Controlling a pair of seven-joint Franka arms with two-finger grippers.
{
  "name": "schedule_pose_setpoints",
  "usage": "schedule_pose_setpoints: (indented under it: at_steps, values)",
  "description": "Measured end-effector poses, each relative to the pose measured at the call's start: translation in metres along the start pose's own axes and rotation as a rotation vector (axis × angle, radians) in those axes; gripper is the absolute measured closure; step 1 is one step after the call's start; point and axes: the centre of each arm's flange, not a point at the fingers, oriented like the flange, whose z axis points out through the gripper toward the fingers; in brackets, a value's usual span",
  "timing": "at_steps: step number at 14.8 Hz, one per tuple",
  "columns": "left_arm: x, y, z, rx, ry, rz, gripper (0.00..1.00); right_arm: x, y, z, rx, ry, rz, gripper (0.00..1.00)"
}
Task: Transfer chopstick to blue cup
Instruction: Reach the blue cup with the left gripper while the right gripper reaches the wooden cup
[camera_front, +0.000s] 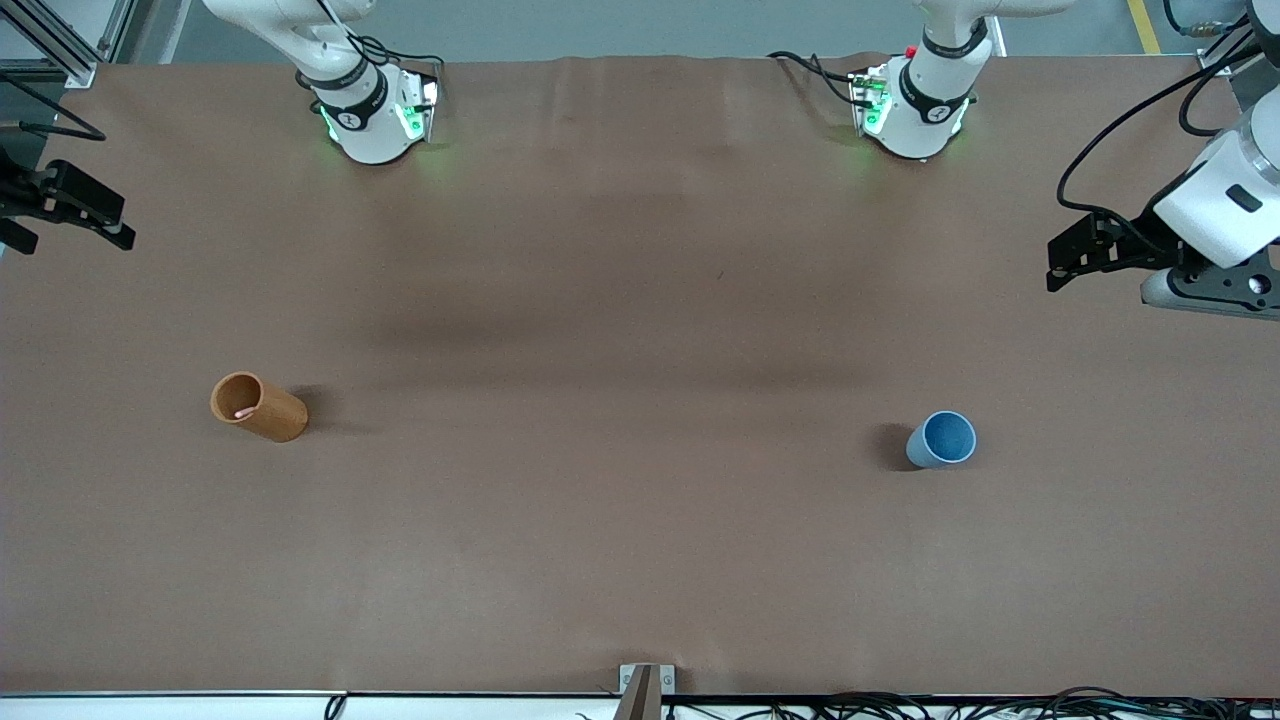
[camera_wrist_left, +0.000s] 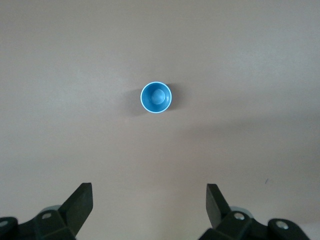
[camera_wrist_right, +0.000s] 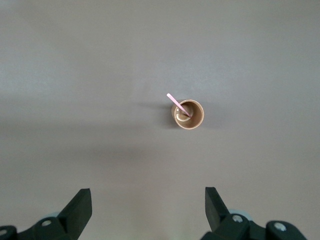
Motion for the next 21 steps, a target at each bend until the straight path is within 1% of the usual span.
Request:
schedule_pose_setpoints:
  at_steps: [6, 9, 10, 12, 14, 16, 18, 21]
  values:
    - [0.001, 0.000, 0.002, 0.001, -0.004, 0.000, 0.00, 0.000, 0.000, 0.000, 0.000, 0.000, 0.000, 0.00]
    - [0.018, -0.013, 0.029, 0.000, -0.017, -0.016, 0.00, 0.002, 0.000, 0.001, 0.000, 0.006, 0.000, 0.00]
    - [0.028, -0.026, 0.047, -0.001, -0.016, -0.025, 0.00, 0.003, 0.001, 0.004, 0.000, 0.004, 0.001, 0.00]
    - [0.047, -0.051, 0.096, -0.027, -0.026, -0.057, 0.00, 0.008, 0.001, 0.022, 0.000, -0.002, 0.002, 0.00]
    - [0.058, -0.065, 0.150, -0.046, -0.039, -0.082, 0.00, 0.017, 0.003, 0.054, -0.005, -0.005, 0.004, 0.00]
    - [0.061, -0.065, 0.201, -0.048, -0.044, -0.087, 0.00, 0.025, 0.008, 0.099, -0.018, -0.018, 0.007, 0.01]
    - [0.059, -0.063, 0.245, -0.047, -0.055, -0.087, 0.00, 0.032, 0.018, 0.144, -0.056, -0.059, 0.009, 0.03]
    - [0.062, -0.063, 0.302, -0.048, -0.074, -0.090, 0.00, 0.051, 0.033, 0.197, -0.098, -0.105, 0.027, 0.03]
